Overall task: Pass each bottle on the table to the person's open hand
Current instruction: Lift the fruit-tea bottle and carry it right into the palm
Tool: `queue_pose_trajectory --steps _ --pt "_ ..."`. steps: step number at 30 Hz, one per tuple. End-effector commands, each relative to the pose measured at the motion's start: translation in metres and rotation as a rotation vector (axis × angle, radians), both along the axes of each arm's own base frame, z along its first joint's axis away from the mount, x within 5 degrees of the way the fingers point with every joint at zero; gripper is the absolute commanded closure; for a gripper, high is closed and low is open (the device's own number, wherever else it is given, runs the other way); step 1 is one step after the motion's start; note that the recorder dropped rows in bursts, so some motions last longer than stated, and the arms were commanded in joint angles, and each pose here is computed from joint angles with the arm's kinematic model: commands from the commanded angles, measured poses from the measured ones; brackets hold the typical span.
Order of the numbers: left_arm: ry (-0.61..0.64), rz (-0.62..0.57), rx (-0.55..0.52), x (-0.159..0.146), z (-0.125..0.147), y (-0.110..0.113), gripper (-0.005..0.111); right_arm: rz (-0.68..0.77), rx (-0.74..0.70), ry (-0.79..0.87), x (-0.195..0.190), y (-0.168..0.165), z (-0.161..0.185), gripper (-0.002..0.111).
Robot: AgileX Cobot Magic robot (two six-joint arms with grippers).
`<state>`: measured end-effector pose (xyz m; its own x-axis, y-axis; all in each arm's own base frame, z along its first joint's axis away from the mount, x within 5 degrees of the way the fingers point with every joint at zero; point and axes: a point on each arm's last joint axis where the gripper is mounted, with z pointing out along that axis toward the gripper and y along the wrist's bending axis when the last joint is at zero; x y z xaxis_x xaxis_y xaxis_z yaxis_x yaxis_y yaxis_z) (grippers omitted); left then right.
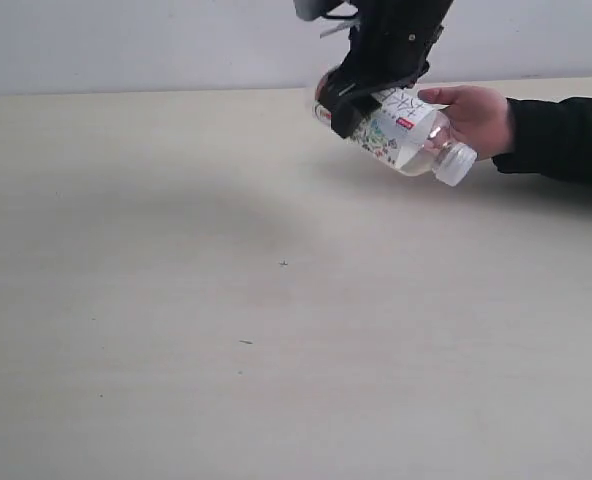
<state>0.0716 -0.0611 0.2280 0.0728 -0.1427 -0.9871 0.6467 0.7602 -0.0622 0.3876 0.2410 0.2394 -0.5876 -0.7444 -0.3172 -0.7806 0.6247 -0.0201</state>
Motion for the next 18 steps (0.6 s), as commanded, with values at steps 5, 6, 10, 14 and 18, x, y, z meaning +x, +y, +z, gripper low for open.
queue_pose_trajectory --steps 5,6,10,14,18 --pt "-0.004 0.007 -0.013 0.0 0.0 0.001 0.107 -0.326 -0.069 -0.18 0.018 -0.018 0.03 0.108" --pt "-0.004 0.007 -0.013 0.0 0.0 0.001 0.107 -0.334 -0.084 -0.188 0.019 -0.019 0.03 0.108" --pt "-0.004 0.007 -0.013 0.0 0.0 0.001 0.107 -0.37 -0.129 -0.21 0.022 -0.028 0.031 0.108" --pt "-0.004 0.007 -0.013 0.0 0.0 0.001 0.107 -0.442 -0.102 -0.22 0.032 -0.042 0.031 0.108" --pt "-0.004 0.007 -0.013 0.0 0.0 0.001 0.107 -0.546 -0.083 -0.205 0.042 -0.059 0.026 0.108"
